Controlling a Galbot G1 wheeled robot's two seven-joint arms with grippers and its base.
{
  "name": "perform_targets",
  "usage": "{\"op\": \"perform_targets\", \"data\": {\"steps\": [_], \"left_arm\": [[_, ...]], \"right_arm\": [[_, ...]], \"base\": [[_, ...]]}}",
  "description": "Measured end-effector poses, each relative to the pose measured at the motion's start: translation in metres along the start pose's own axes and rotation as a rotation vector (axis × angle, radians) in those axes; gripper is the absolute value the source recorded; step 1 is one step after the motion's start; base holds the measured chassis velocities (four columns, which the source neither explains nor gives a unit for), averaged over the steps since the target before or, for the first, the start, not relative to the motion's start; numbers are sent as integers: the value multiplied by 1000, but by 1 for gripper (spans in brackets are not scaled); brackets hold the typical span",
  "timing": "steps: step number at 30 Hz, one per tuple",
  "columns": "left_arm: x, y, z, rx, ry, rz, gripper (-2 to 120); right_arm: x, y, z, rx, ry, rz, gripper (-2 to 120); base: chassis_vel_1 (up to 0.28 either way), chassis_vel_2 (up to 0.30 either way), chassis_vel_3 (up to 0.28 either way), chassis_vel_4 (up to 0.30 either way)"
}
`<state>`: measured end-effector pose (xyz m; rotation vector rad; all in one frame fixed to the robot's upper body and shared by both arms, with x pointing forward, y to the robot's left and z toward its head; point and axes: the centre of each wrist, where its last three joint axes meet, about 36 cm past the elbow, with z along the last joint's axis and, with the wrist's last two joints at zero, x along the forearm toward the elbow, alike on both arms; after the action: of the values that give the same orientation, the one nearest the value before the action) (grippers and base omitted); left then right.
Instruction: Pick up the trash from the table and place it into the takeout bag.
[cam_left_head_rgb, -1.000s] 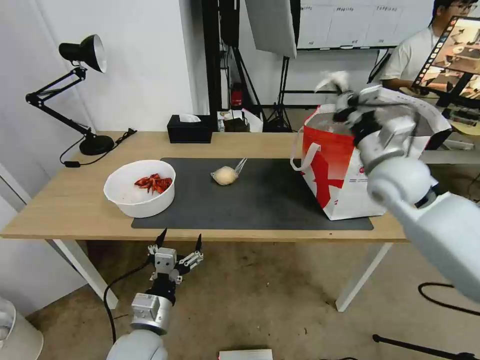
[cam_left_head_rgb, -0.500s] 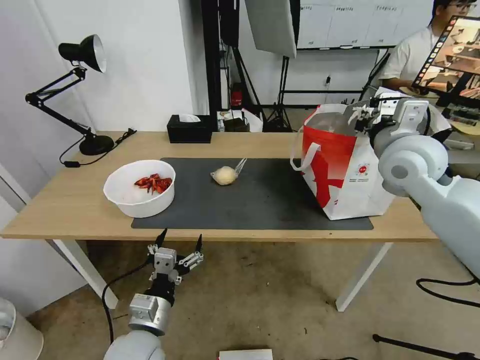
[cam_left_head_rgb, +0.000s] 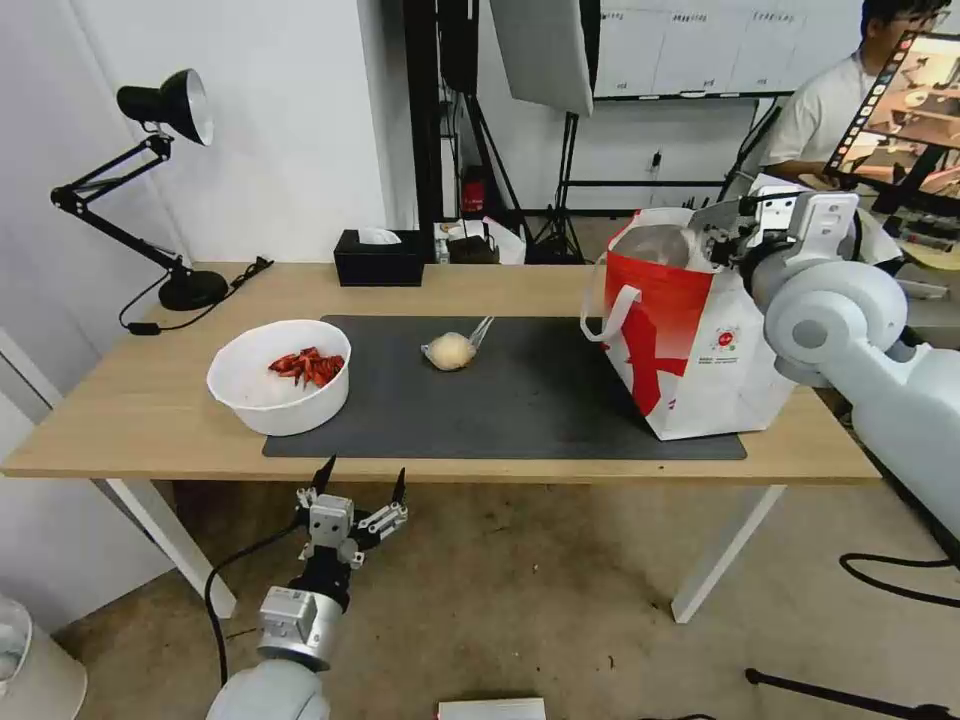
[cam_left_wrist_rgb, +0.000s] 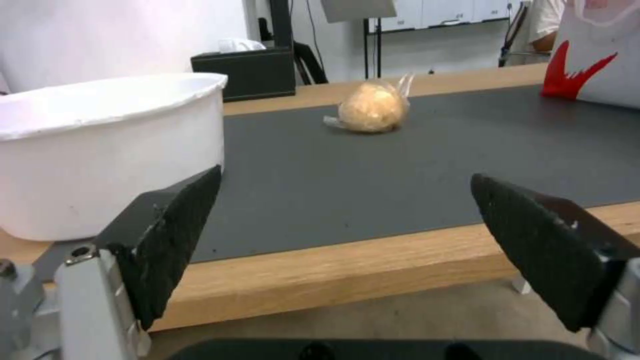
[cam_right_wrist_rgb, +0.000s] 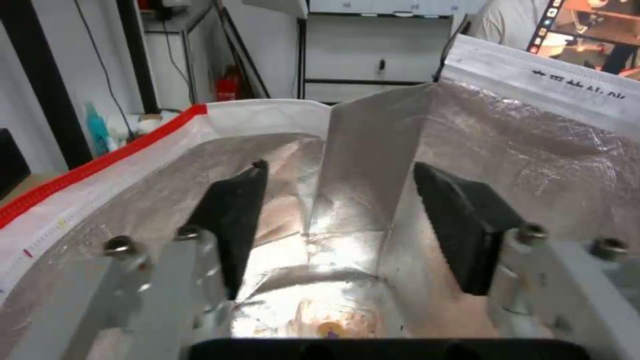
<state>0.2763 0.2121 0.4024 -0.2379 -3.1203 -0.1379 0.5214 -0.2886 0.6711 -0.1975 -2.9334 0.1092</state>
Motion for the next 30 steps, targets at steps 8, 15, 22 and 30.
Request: {"op": "perform_targets", "data": {"steps": [8, 15, 22, 30], "left_arm": [[1, 0, -5, 2, -10, 0, 100], [2, -2, -13, 8, -35, -1, 100], [8, -2, -17, 17, -50, -32, 100], [19, 0, -16, 14, -38, -67, 100]], "right_arm": [[17, -4, 8, -114, -152, -213, 93], [50, -6, 63, -94, -369, -447, 100], [85, 8, 139, -75, -472, -545, 100], [131, 8, 258, -34, -392, -518, 100]], "base": [[0, 0, 0, 0], [0, 0, 0, 0], [0, 0, 0, 0], [0, 0, 0, 0]]}}
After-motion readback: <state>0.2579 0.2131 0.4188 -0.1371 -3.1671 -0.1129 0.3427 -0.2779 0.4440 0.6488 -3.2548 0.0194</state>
